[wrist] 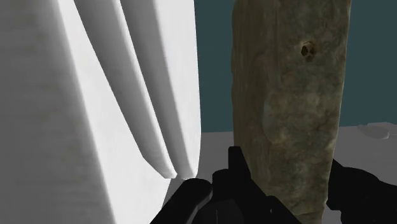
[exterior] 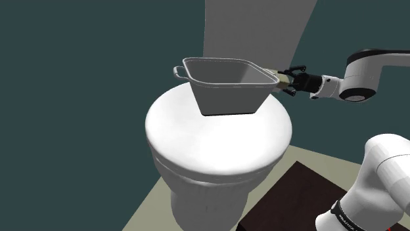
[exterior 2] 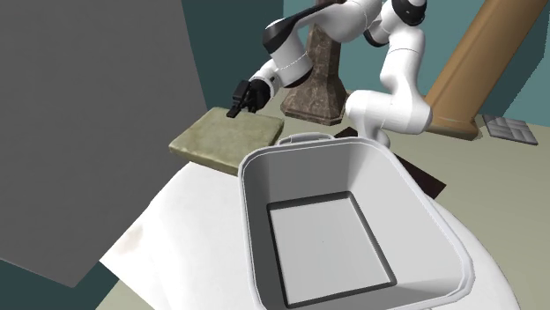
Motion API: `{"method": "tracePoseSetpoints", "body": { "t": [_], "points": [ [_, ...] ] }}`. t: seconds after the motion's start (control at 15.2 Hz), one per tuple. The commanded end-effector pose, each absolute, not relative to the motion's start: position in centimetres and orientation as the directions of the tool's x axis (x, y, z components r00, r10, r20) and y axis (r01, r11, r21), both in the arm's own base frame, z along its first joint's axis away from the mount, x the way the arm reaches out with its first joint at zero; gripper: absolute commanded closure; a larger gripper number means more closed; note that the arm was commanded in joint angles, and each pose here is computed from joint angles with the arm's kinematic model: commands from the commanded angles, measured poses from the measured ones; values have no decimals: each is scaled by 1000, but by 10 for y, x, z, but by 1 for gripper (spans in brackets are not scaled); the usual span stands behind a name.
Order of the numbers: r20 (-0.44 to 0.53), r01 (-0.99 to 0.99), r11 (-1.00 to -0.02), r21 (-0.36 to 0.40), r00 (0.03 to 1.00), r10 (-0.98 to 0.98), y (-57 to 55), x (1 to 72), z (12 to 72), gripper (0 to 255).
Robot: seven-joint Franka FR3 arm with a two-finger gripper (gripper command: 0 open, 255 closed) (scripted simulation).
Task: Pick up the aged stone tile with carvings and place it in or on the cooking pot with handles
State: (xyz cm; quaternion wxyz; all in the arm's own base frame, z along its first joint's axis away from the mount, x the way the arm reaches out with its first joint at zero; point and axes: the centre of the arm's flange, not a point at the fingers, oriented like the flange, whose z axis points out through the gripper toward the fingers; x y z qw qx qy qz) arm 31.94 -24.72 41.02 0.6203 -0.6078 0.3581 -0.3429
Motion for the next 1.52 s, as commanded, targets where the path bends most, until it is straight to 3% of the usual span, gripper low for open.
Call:
{"method": "tracePoseSetpoints", "body": {
  "t": [0.0,1.45],
  "points": [
    [-28,-9,27,-1000,509,-861,-246,320,420,255],
    [-28,-9,27,-1000,509,-861,-246,320,536,255]
  ]
}}
